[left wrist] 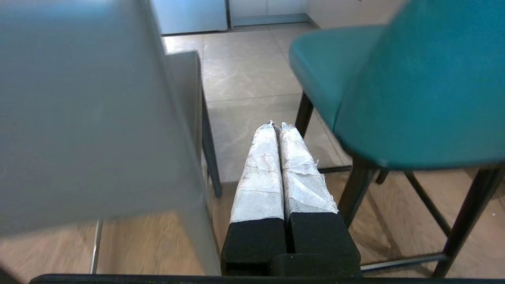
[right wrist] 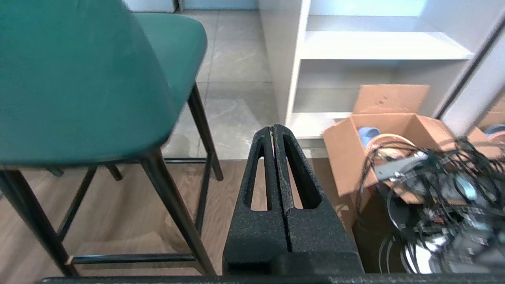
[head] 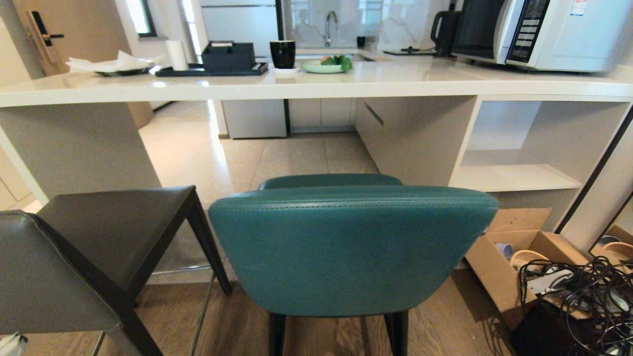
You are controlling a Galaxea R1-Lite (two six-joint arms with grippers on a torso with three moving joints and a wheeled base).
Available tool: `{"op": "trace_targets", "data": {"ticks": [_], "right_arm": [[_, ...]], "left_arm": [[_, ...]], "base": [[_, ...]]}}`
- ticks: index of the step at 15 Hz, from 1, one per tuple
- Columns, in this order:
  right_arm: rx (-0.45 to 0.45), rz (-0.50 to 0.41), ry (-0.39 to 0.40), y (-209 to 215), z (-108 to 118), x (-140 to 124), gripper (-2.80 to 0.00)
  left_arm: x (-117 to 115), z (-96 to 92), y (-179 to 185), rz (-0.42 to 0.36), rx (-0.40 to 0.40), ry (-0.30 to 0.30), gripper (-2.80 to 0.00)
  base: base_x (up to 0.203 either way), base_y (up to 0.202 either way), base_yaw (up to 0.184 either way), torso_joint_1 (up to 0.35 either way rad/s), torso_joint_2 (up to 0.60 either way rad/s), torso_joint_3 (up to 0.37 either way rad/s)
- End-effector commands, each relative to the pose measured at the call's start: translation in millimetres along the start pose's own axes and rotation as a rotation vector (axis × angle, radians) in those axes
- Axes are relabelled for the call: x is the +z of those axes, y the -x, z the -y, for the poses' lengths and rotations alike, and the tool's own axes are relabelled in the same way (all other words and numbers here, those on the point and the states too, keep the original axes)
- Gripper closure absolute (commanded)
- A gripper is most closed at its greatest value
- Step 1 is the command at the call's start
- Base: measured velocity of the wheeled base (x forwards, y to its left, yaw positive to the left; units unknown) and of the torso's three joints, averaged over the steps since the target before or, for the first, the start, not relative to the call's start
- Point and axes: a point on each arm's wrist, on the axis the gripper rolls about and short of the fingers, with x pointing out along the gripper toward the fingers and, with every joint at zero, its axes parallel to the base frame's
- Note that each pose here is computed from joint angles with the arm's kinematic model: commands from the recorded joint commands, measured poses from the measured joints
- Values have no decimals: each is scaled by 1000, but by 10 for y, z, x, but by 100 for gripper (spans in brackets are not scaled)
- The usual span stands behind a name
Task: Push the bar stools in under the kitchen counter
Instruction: Push the blue chair back under the dining table
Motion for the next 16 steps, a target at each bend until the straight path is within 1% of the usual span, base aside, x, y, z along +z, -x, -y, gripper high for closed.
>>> {"op": "trace_targets", "data": {"ticks": [1, 2, 4, 5, 7, 9, 11, 12, 13, 14, 15, 16], "right_arm": [[20, -135, -2, -473, 14, 127, 0], [40, -153, -1, -658, 8, 163, 0], [109, -183, 7, -962, -59, 178, 0], [152, -191, 14, -1073, -117, 177, 0], [195, -205, 32, -1233, -235, 168, 0], [198, -237, 37, -1408, -328, 100, 0], [193, -267, 42, -1625, -401, -32, 0], [181, -268, 44, -1731, -434, -98, 0], [160, -253, 44, -1819, -463, -141, 0], [129, -212, 37, -1886, -486, -145, 0], [103, -190, 29, -1915, -496, -133, 0], [104, -192, 29, -1927, -501, -134, 0]], "left_arm": [[83, -54, -435, -112, -25, 19, 0], [111, -57, -620, -127, -55, 31, 0], [128, -12, -972, -139, -119, 56, 0], [106, 39, -1141, -150, -142, 63, 0], [40, 209, -1433, -154, -179, 66, 0], [-22, 418, -1635, -131, -200, 73, 0], [-41, 587, -1705, -101, -221, 95, 0], [-42, 623, -1714, -100, -229, 113, 0], [-43, 635, -1745, -101, -228, 118, 0], [-40, 646, -1776, -101, -227, 128, 0], [-44, 657, -1800, -105, -227, 136, 0], [-67, 673, -1836, -117, -228, 134, 0]], "base": [[0, 0, 0, 0, 0, 0], [0, 0, 0, 0, 0, 0], [0, 0, 0, 0, 0, 0], [0, 0, 0, 0, 0, 0], [0, 0, 0, 0, 0, 0], [0, 0, 0, 0, 0, 0], [0, 0, 0, 0, 0, 0], [0, 0, 0, 0, 0, 0], [0, 0, 0, 0, 0, 0], [0, 0, 0, 0, 0, 0], [0, 0, 0, 0, 0, 0], [0, 0, 0, 0, 0, 0]]}}
